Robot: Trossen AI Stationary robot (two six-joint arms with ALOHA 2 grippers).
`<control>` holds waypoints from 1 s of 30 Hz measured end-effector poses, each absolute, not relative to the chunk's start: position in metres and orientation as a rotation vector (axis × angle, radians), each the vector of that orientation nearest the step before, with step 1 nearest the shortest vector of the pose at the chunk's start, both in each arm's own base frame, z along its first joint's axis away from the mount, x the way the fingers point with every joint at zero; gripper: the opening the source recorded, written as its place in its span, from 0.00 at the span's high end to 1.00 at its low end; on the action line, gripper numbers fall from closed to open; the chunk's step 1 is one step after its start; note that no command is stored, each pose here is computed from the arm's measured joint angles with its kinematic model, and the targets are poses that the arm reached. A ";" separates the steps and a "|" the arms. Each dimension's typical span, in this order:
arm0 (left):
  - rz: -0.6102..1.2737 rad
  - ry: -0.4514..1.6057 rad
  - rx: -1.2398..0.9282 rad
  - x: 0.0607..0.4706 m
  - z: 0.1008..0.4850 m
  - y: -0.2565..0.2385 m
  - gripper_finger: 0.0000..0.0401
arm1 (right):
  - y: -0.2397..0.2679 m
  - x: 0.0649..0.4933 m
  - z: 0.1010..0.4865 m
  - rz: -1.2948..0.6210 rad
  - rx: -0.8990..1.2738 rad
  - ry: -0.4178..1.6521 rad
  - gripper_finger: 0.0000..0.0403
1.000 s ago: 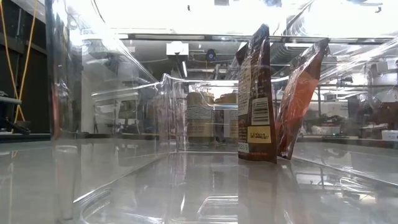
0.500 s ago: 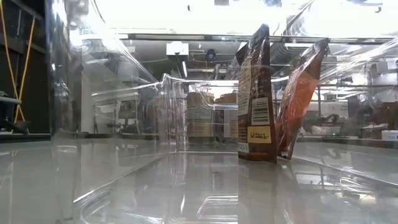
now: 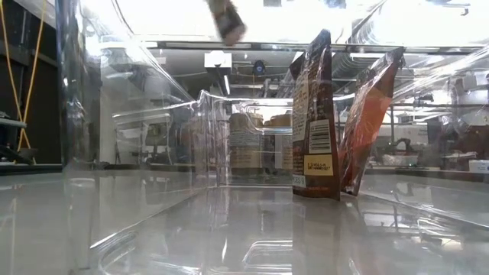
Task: Sort spices by type
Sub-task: Put the orange seasoning pack into the bottom transparent bin
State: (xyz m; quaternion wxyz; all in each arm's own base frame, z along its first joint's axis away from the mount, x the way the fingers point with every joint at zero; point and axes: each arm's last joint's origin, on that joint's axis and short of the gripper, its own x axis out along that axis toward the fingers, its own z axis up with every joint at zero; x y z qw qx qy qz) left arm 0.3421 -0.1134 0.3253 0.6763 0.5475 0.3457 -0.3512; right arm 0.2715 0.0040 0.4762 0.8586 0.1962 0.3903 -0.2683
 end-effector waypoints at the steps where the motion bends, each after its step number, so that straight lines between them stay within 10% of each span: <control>1: -0.844 0.759 1.234 0.352 0.323 -0.115 0.99 | 0.004 0.271 0.476 -0.565 0.415 0.819 0.53; 11: -1.175 0.724 1.130 0.387 0.291 -0.135 0.99 | 0.004 0.268 0.478 -0.576 0.430 0.803 0.53; 30: -1.250 0.837 1.179 0.426 0.208 -0.132 0.99 | 0.003 0.268 0.478 -0.609 0.441 0.786 0.53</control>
